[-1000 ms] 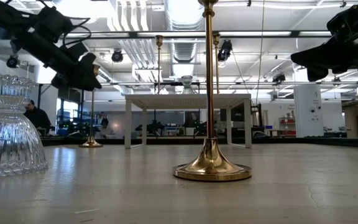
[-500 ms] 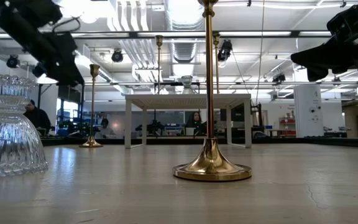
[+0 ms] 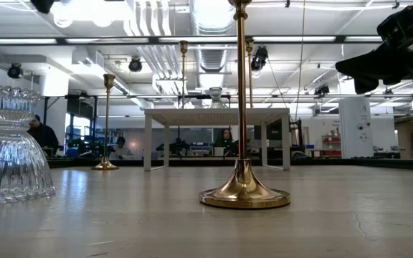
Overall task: Pick & Place candle stick holders
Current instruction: Put the white glass candle holder on the shelf
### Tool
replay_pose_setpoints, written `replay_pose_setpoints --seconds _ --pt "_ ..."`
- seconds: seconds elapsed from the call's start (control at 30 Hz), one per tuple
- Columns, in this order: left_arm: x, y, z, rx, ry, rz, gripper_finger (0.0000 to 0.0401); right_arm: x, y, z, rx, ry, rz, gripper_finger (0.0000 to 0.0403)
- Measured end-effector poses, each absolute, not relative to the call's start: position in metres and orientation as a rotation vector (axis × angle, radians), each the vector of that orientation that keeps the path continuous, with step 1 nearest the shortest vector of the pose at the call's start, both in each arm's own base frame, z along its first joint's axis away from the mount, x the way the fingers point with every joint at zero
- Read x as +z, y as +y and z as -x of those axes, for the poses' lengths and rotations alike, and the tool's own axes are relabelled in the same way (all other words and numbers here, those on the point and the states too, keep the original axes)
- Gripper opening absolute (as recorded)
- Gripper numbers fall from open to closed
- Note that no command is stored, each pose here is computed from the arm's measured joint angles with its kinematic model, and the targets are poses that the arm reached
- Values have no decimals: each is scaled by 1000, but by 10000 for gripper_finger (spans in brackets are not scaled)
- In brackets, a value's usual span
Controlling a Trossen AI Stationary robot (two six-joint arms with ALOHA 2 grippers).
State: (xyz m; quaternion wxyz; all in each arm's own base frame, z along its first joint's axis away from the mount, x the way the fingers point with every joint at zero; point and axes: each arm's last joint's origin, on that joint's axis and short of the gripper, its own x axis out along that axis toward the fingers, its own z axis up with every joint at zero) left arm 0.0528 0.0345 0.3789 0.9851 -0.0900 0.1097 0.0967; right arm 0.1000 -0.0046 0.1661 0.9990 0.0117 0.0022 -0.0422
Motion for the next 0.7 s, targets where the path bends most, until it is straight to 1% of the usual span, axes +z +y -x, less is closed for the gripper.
replay_pose_setpoints --seconds 0.1,0.17,0.3,0.4,0.53,0.7 --pt "385 38 -58 142 269 183 234 166 -5 -100 -85 5 -24 8" --pt "392 42 -62 117 291 137 233 166 -5 -100 -84 5 -23 8" --pt "395 54 -76 44 400 143 234 166 -5 -100 -85 4 -23 8" --pt "390 66 -94 -31 477 163 233 166 -5 -100 -85 4 -24 8" --pt "386 71 -116 -130 522 128 233 166 -5 -100 -84 4 -25 8" --pt "379 62 -143 -154 586 -2 217 166 -5 -100 -84 5 -25 8"
